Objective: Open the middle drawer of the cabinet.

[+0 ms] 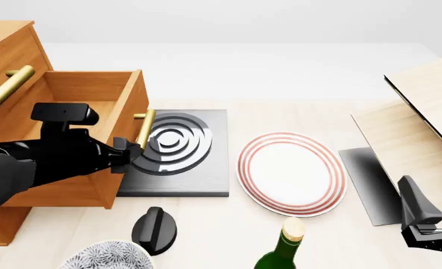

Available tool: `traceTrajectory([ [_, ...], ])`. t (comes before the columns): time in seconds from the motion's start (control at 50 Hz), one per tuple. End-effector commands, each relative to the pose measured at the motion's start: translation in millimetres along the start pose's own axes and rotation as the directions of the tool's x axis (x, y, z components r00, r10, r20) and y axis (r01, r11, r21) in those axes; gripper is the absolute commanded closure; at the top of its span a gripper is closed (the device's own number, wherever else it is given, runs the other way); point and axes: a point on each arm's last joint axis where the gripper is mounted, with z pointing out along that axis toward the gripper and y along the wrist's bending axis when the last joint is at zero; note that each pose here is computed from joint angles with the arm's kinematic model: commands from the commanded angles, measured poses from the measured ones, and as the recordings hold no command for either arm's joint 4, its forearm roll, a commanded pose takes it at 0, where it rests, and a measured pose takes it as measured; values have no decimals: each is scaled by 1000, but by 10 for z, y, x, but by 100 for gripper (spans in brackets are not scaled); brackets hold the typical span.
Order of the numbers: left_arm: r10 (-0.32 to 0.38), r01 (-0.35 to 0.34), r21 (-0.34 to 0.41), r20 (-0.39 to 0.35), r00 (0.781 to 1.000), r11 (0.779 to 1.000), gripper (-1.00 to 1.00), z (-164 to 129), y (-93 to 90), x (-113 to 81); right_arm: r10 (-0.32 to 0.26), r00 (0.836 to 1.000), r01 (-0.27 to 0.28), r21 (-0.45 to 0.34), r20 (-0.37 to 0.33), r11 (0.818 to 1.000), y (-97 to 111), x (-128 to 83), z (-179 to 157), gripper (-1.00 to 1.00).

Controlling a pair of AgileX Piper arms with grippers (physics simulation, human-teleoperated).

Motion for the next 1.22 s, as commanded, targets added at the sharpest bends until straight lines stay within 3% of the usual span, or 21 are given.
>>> traceTrajectory([
  [0.02,43,-46,57,53,998,997,-100,-126,-107,-52,1,1000,-1,2,4,1000,-1,2,-46,-100],
  [0.84,80,-89,59,153,985,994,-100,-478,-92,-149,1,1000,-1,2,4,1000,-1,2,-46,-100],
  [1.22,96,-108,71,163,982,992,-100,-551,-110,-109,0,1000,0,2,4,1000,-1,2,-46,-100],
])
